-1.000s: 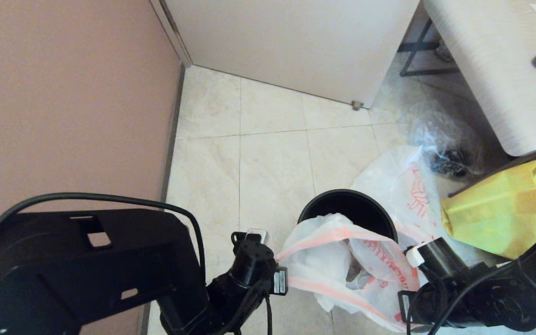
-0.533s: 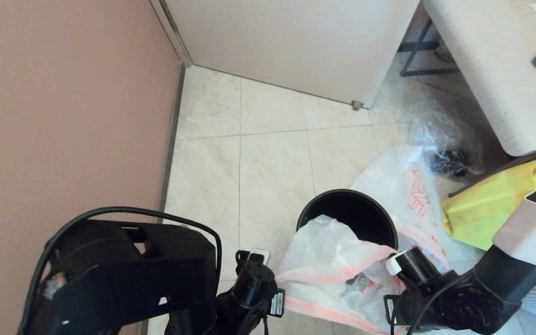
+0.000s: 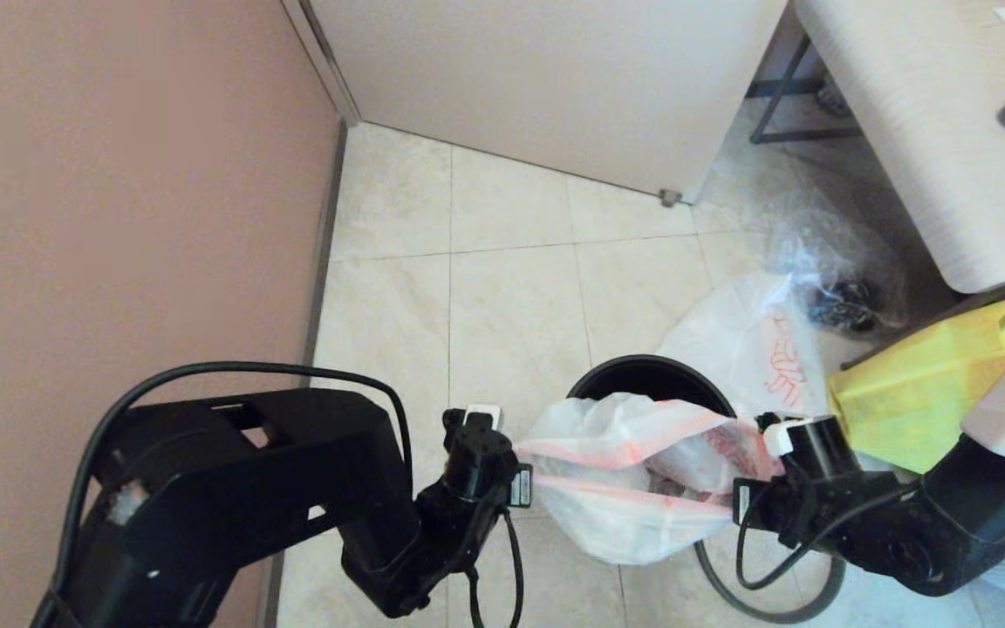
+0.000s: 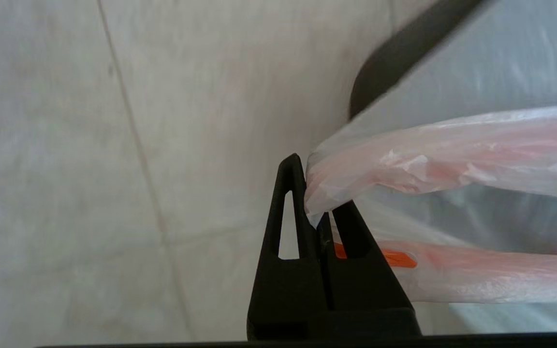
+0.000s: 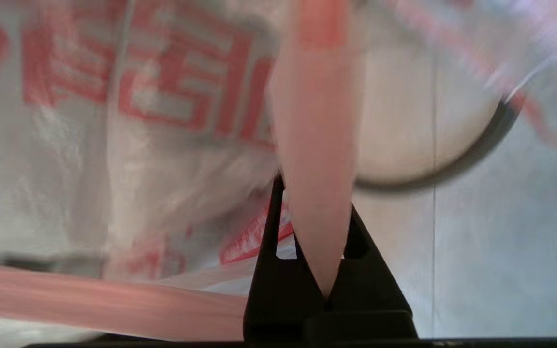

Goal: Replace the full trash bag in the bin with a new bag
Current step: Put the new garbage bag on the trash can

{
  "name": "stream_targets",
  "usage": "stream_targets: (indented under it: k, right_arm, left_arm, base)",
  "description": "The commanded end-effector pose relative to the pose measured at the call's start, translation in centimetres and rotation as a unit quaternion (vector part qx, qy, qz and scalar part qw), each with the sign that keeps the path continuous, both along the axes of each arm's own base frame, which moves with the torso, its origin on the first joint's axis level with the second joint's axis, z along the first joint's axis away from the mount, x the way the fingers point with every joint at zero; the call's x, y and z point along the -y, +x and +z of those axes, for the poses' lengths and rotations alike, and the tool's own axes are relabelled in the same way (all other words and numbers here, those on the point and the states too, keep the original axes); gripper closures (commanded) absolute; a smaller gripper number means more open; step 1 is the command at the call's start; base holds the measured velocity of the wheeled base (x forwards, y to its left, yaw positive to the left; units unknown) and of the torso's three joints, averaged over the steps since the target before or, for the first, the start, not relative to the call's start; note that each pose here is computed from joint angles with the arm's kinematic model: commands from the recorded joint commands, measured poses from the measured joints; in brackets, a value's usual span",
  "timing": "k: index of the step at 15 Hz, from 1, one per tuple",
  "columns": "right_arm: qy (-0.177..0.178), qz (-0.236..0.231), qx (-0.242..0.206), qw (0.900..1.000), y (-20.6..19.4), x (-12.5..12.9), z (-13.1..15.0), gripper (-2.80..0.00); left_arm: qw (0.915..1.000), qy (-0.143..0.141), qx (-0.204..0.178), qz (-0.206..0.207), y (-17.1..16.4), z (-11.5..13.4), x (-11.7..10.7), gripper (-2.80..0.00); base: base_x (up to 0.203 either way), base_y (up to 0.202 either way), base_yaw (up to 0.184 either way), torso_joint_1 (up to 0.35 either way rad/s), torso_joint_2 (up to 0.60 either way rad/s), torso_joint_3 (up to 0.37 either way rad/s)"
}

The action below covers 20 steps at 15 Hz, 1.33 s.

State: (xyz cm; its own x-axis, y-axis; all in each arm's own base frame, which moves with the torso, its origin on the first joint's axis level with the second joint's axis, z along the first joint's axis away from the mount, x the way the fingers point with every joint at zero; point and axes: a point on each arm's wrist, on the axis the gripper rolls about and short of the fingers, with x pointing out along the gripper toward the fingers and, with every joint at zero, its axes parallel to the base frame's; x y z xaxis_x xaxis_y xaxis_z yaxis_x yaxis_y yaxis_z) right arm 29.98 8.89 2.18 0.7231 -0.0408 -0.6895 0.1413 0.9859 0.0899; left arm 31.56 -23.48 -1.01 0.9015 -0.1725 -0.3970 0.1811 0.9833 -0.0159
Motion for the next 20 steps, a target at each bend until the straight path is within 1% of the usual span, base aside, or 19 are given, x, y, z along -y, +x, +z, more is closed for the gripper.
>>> stream_targets:
  k: [1, 2, 3, 5, 7, 8, 9, 11, 14, 15, 17, 18, 20]
  right_arm:
    - [0.003, -0.009, 0.016, 1.0, 0.4, 0.5, 0.1, 0.0]
    - [-0.002, -0.003, 0.018, 1.0, 0.6, 0.4, -0.1, 0.0]
    - [-0.015, 0.007, 0.015, 1.0, 0.6, 0.3, -0.5, 0.0]
    - [-0.018, 0.013, 0.014, 1.0, -0.6, 0.3, 0.1, 0.0]
    - [-0.015, 0.019, 0.023, 0.999, -2.6, 0.6, 1.5, 0.0]
    - [-0.014, 0.02, 0.023, 0.999, -3.4, 0.8, 1.9, 0.0]
    - [-0.016, 0.025, 0.014, 0.999, -4.2, 0.8, 1.7, 0.0]
    - [-0.025, 0.056, -0.012, 0.998, -5.7, -0.4, 0.7, 0.0]
    - [-0.046, 0.079, -0.06, 0.994, -5.9, -1.6, -2.3, 0.0]
    - [-0.049, 0.081, -0.066, 0.993, -5.5, -1.9, -3.4, 0.0]
    - [-0.057, 0.083, -0.066, 0.993, -4.5, -2.5, -5.4, 0.0]
    - [-0.062, 0.083, -0.064, 0.993, -4.0, -2.7, -6.1, 0.0]
    - [-0.057, 0.07, -0.034, 0.995, -2.5, -2.3, -6.0, 0.0]
  left_arm:
    - [0.9999, -0.008, 0.011, -0.002, 0.6, -0.1, 0.9, 0.0]
    - [0.9999, -0.005, 0.009, -0.008, 0.6, -0.5, 1.7, 0.0]
    - [0.9999, 0.001, 0.003, -0.013, 0.3, -0.8, 2.1, 0.0]
    - [0.9998, 0.005, -0.005, -0.018, -0.7, -0.8, 1.9, 0.0]
    - [0.9996, 0.001, -0.003, -0.029, -2.4, 0.7, 1.5, 0.0]
    - [0.9994, -0.003, 0.003, -0.035, -3.0, 1.5, 1.5, 0.0]
    - [0.9991, -0.001, 0.003, -0.043, -3.8, 1.9, 1.5, 0.0]
    - [0.998, 0.023, -0.022, -0.054, -5.3, 0.7, 1.0, 0.0]
    - [0.9933, 0.071, -0.072, -0.055, -5.9, -3.8, 0.5, 0.0]
    - [0.993, 0.075, -0.076, -0.051, -5.6, -4.5, 0.4, 0.0]
    - [0.9949, 0.064, -0.064, -0.045, -4.3, -4.4, 0.9, 0.0]
    - [0.9951, 0.064, -0.061, -0.045, -3.9, -4.4, 1.2, 0.0]
    - [0.995, 0.072, -0.047, -0.05, -2.8, -4.5, 1.9, 0.0]
  base:
    - [0.0, 0.0, 0.0, 0.0, 0.0, 0.0]
    - [0.0, 0.0, 0.0, 0.0, 0.0, 0.0]
    - [0.0, 0.0, 0.0, 0.0, 0.0, 0.0]
    - [0.0, 0.0, 0.0, 0.0, 0.0, 0.0]
    - [0.0, 0.0, 0.0, 0.0, 0.0, 0.0]
    - [0.0, 0.0, 0.0, 0.0, 0.0, 0.0]
    - [0.0, 0.0, 0.0, 0.0, 0.0, 0.0]
    - [0.0, 0.0, 0.0, 0.0, 0.0, 0.0]
    - [0.0, 0.0, 0.0, 0.0, 0.0, 0.0]
    - [0.0, 0.0, 0.0, 0.0, 0.0, 0.0]
    - [0.0, 0.0, 0.0, 0.0, 0.0, 0.0]
    - [0.0, 0.0, 0.0, 0.0, 0.0, 0.0]
    - [0.0, 0.0, 0.0, 0.0, 0.0, 0.0]
